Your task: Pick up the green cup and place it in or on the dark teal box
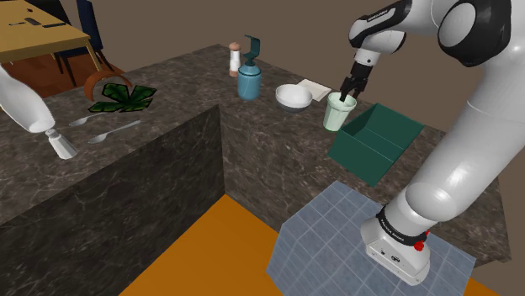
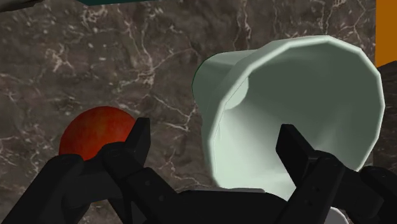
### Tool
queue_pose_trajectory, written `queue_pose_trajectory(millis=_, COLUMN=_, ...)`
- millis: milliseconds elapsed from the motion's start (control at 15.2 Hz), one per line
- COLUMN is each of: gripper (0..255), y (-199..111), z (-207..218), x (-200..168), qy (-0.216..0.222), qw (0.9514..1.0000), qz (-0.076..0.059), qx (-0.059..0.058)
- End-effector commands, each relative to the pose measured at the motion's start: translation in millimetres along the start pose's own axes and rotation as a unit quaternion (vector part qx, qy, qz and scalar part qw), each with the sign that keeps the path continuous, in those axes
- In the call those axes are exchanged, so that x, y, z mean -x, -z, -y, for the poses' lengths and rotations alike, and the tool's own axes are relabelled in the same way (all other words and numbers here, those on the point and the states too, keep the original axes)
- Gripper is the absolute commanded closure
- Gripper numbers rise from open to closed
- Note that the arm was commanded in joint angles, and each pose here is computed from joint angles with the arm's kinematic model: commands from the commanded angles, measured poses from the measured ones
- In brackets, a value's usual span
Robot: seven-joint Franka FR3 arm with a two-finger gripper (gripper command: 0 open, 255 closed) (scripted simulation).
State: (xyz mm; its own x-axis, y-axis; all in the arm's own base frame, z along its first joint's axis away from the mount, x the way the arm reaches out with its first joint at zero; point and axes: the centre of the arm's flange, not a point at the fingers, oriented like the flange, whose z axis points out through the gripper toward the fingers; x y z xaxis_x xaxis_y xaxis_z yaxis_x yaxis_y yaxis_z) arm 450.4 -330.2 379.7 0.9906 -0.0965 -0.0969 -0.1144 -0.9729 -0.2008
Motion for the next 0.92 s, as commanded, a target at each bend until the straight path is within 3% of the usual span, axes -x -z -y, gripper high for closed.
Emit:
queue_pose_trajectory(millis=0, gripper=0, y=-13.5, z=-0.4, x=0.6, qy=0.000, qw=1.0000, qz=0.000, qx=0.000)
queue_pose_trajectory(millis=528, gripper=0, y=-13.4, z=-0.4, x=0.6, qy=0.000, qw=1.0000, qz=0.000, qx=0.000)
queue_pose_trajectory(millis=594, gripper=255, y=-13.4, z=-0.4, x=0.6, qy=0.000, qw=1.0000, qz=0.000, qx=0.000)
queue_pose_trajectory(millis=858, gripper=255, y=-13.4, z=-0.4, x=0.6, qy=0.000, qw=1.0000, qz=0.000, qx=0.000)
